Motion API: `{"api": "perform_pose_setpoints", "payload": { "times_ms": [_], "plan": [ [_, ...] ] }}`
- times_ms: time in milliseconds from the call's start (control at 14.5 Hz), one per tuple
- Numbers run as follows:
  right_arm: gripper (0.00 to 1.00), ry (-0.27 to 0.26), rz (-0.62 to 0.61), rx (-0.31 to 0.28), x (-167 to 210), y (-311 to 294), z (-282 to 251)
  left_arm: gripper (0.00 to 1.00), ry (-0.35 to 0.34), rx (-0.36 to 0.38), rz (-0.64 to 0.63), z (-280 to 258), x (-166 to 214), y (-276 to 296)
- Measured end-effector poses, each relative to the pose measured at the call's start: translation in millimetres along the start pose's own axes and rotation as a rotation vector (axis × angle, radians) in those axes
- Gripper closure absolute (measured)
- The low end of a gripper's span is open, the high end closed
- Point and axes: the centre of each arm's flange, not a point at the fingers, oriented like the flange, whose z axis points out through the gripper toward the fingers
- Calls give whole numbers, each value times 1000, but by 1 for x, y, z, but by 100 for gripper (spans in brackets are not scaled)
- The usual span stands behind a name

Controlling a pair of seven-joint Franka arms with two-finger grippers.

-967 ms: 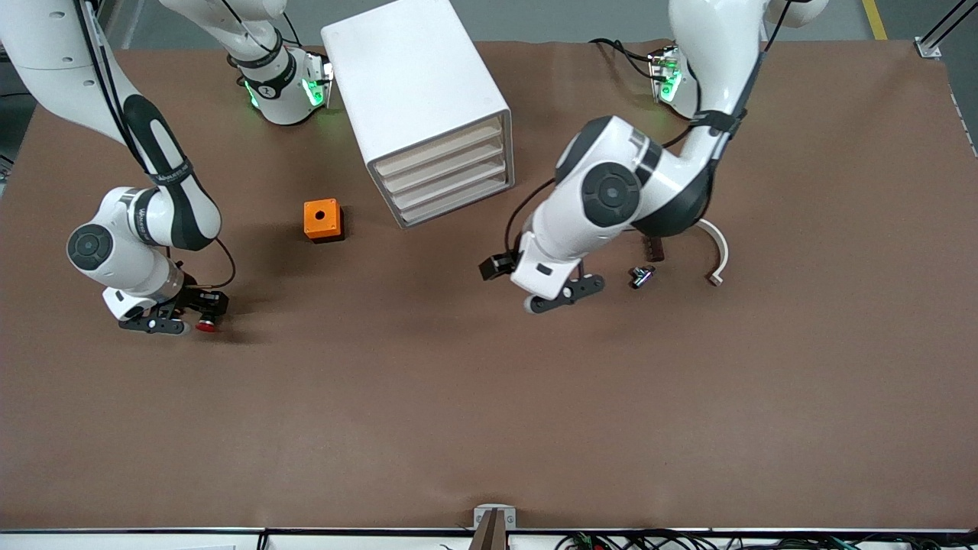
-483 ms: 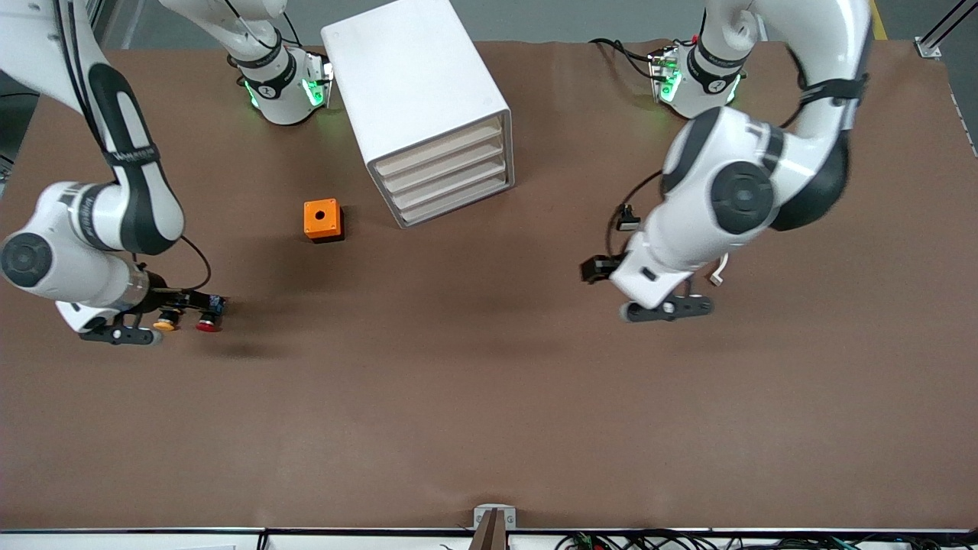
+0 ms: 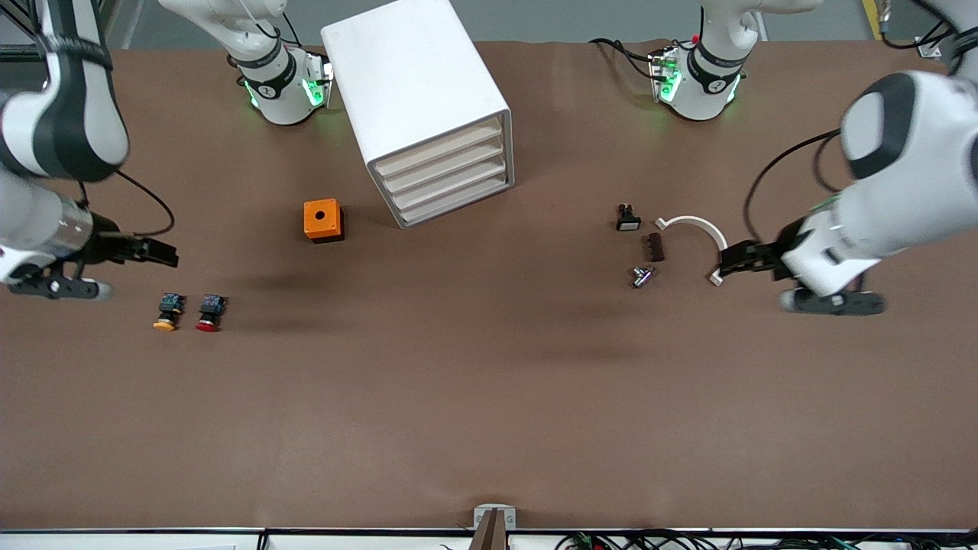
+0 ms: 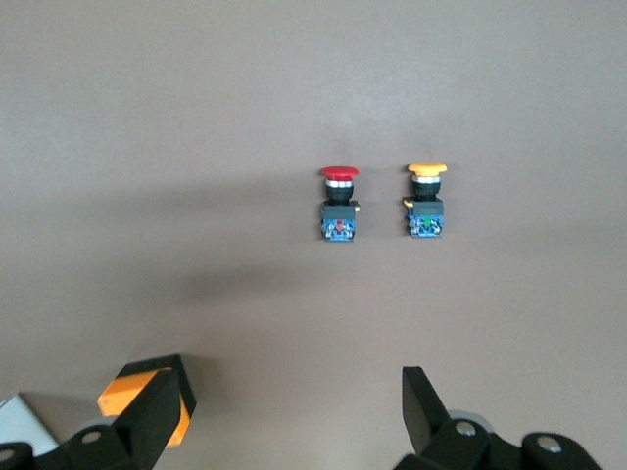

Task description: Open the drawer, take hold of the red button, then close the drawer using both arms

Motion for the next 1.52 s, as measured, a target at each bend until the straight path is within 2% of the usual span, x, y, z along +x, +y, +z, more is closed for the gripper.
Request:
{"api": "perform_pose_setpoints", "payload": {
  "times_ms": [207,414,553,1243,1520],
  "plan": [
    [0,9,1,0,-16,1,-58,0,25,28,-2,-22,-9,-28],
    [0,52,-20,-2,-18,-11,-103,0,44,77,10,-34,-14,-30],
    [0,64,-27,-3,-17,-15,-110,0,56,86,0,-41,-16,-37],
    [0,35,-20,-2,-10,-12,-115,0,69,91,-17,-50,-22,-48],
    [0,75,-23,-2,-12,-14,-143,0,78,110,-15,-46,-27,-50]
  ]
}}
